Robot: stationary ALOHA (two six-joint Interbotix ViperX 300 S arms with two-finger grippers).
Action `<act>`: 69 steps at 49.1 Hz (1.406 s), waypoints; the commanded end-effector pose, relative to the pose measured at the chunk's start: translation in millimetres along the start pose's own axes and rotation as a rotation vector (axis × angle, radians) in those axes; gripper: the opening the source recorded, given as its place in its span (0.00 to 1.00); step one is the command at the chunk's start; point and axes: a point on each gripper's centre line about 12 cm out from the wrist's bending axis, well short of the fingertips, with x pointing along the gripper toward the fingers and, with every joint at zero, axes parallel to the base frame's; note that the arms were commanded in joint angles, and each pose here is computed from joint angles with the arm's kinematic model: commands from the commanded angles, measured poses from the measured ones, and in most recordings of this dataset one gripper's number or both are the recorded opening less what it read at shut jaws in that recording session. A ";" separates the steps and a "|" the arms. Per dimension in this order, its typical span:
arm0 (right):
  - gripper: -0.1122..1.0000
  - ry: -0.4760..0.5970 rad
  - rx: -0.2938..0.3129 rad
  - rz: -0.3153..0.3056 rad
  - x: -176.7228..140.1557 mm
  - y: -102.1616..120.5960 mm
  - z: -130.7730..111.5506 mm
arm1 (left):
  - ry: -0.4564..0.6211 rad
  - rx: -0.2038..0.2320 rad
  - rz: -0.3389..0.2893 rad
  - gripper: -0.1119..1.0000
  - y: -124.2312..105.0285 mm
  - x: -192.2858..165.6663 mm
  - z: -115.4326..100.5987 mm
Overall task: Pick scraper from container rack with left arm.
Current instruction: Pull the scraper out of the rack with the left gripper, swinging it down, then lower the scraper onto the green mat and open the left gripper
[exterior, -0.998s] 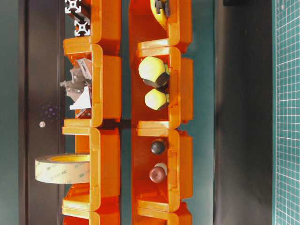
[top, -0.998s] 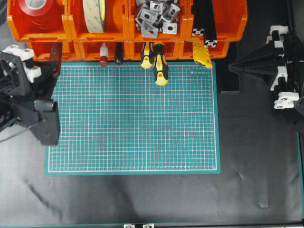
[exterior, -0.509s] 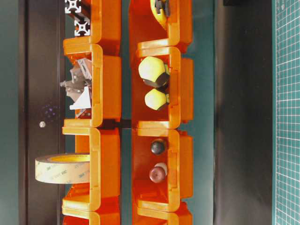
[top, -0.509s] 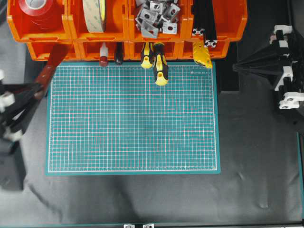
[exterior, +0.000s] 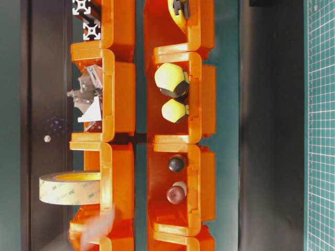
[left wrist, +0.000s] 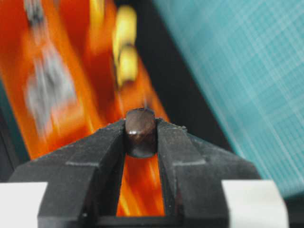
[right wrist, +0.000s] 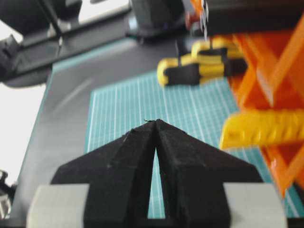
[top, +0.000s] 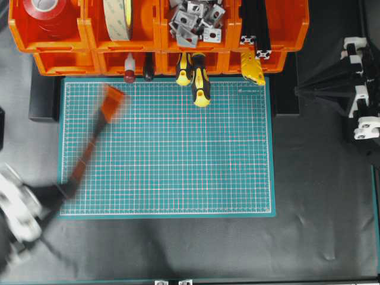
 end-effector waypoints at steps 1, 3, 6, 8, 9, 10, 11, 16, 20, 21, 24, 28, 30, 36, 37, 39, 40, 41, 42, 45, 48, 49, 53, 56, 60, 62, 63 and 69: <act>0.11 0.002 0.013 0.007 -1.6 4.8 11.1 | -0.135 -0.043 0.022 0.28 18.3 1.6 15.0; 0.11 0.004 0.016 0.009 -2.5 5.5 11.8 | -0.160 -0.061 0.027 0.28 21.4 9.1 17.2; 0.11 0.001 0.018 0.013 -3.9 6.2 12.8 | -0.191 -0.080 0.027 0.28 21.7 20.5 19.8; 0.11 -0.002 0.019 0.016 -4.8 6.8 13.5 | -0.210 -0.088 0.026 0.28 19.9 29.8 21.1; 0.11 -0.003 0.018 0.016 -5.1 7.1 14.2 | -0.218 -0.088 0.026 0.28 18.5 34.8 21.4; 0.11 -0.006 0.016 0.017 -5.7 7.4 15.0 | -0.227 -0.089 0.023 0.28 17.1 40.2 21.7; 0.11 -0.009 0.018 0.019 -6.3 7.7 15.8 | -0.237 -0.088 0.021 0.28 15.5 45.0 21.5; 0.11 -0.012 0.014 0.024 -11.5 9.4 19.3 | -0.261 -0.044 0.002 0.28 1.4 79.8 16.9; 0.11 -0.024 0.014 0.028 -17.1 11.2 24.8 | -0.279 -0.022 -0.016 0.28 -8.1 102.0 10.4; 0.11 -0.025 0.013 0.030 -18.4 11.7 25.9 | -0.277 -0.019 -0.021 0.28 -10.4 108.1 7.5; 0.11 -0.027 0.014 0.034 -21.8 13.2 29.2 | -0.266 -0.012 -0.035 0.28 -15.9 123.5 -1.6; 0.11 -0.028 0.016 0.037 -25.3 14.4 31.4 | -0.243 -0.001 -0.053 0.28 -23.3 141.3 -15.0; 0.11 -0.032 0.016 0.039 -26.5 14.9 32.8 | -0.234 0.002 -0.060 0.28 -25.8 148.2 -20.8; 0.11 -0.036 0.015 0.040 -27.4 15.3 34.1 | -0.209 0.005 -0.080 0.28 -32.7 164.8 -36.5; 0.11 -0.036 0.015 0.040 -27.4 15.3 34.1 | -0.207 0.003 -0.084 0.28 -34.2 166.6 -38.4; 0.11 -0.036 0.016 0.041 -27.4 15.4 34.1 | -0.192 -0.001 -0.095 0.28 -38.4 172.1 -44.9; 0.11 -0.035 0.016 0.040 -27.1 15.3 33.9 | -0.191 -0.001 -0.098 0.28 -39.8 173.4 -46.4; 0.11 -0.035 0.015 0.038 -27.1 15.0 34.0 | -0.188 -0.001 -0.101 0.28 -41.2 174.4 -48.4; 0.11 -0.034 0.017 0.038 -26.9 14.9 33.4 | -0.189 -0.002 -0.104 0.28 -42.1 175.5 -49.3; 0.11 -0.034 0.017 0.037 -26.9 14.6 33.5 | -0.193 0.004 -0.113 0.28 -46.5 177.7 -51.1; 0.11 -0.037 0.016 0.034 -27.1 14.3 34.3 | -0.194 0.006 -0.117 0.28 -48.1 179.6 -52.3; 0.11 -0.035 0.017 0.034 -26.9 14.2 33.7 | -0.191 0.006 -0.119 0.28 -48.7 180.5 -53.0; 0.11 -0.036 0.018 0.031 -26.9 13.7 33.8 | -0.185 0.002 -0.120 0.28 -48.2 183.0 -54.6; 0.11 -0.037 0.018 0.030 -26.9 13.5 33.9 | -0.189 -0.003 -0.115 0.28 -45.6 183.0 -53.7; 0.11 -0.035 0.018 0.029 -26.9 13.5 33.7 | -0.190 -0.005 -0.115 0.28 -45.3 184.3 -51.6; 0.11 -0.032 0.018 0.029 -26.9 13.4 33.4 | -0.190 -0.009 -0.117 0.28 -45.3 185.1 -50.5; 0.11 -0.032 0.018 0.029 -26.9 13.4 33.4 | -0.191 -0.013 -0.116 0.28 -44.7 185.2 -49.8; 0.11 -0.031 0.018 0.028 -26.8 13.2 32.8 | -0.187 -0.046 -0.116 0.28 -42.6 186.8 -47.3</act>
